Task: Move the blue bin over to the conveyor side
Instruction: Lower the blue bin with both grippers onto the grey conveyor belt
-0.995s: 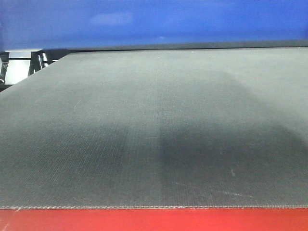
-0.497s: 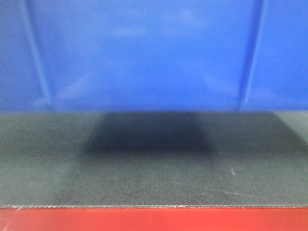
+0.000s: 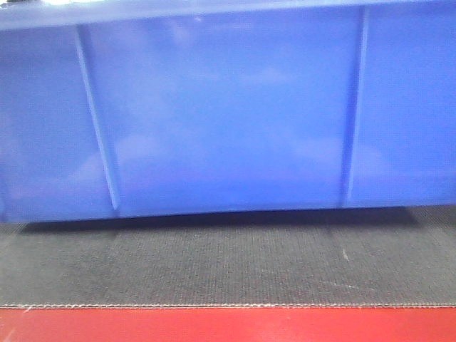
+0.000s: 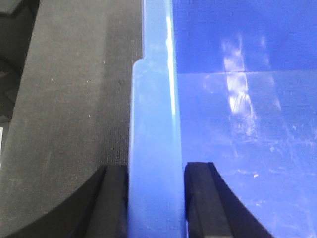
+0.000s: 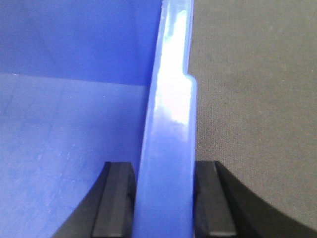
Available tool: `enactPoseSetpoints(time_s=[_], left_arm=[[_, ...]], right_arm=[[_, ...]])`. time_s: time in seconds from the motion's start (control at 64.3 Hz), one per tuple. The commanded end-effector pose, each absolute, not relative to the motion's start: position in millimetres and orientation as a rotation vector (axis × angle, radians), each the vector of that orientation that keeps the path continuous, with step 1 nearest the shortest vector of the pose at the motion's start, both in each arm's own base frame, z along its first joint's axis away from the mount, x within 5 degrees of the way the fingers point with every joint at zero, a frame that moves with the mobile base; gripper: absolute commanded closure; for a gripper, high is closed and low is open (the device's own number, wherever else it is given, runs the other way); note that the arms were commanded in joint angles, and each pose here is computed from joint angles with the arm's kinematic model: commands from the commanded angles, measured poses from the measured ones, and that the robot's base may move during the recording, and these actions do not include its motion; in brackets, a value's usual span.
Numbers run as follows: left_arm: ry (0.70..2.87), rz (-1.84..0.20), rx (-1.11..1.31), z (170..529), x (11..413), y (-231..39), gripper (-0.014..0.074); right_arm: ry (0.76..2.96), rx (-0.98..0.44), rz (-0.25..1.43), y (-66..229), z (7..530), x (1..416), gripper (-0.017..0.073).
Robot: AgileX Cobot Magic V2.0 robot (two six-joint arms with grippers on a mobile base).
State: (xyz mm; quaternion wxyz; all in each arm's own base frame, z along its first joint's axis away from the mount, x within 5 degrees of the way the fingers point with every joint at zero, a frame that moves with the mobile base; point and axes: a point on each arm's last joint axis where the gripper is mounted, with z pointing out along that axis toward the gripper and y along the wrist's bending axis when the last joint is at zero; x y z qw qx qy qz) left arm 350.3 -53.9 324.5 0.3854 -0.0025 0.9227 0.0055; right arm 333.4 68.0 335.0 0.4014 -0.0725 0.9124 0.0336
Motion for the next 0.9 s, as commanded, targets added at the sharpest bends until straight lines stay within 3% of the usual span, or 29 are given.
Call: enactPoseSetpoints(time_s=[0.0,0.622,0.7,0.808,0.886], left_arm=[[2.214,-0.073,0.011,341.5,354.7,-63.5,0.0613],[2.207,-0.067,0.021,338.7,358.2,-64.1,0.0600],[2.207,-0.067,0.021,338.7,358.2,-64.1,0.0524],[2.201,-0.060,0.027,339.0,358.5,-63.9,0.0291],[2.198,-0.053,0.033,339.2,358.7,-63.6,0.0135]], right_arm=[[2.159,-0.188,0.150,77.8,350.6,339.7,0.0648],[2.194,-0.193,0.144,80.7,332.6,352.5,0.0638],[2.194,-0.193,0.144,80.7,332.6,352.5,0.0526],[2.199,-0.194,0.143,80.6,332.7,352.2,0.0277],[2.195,-0.193,0.143,80.6,337.1,352.0,0.0167]])
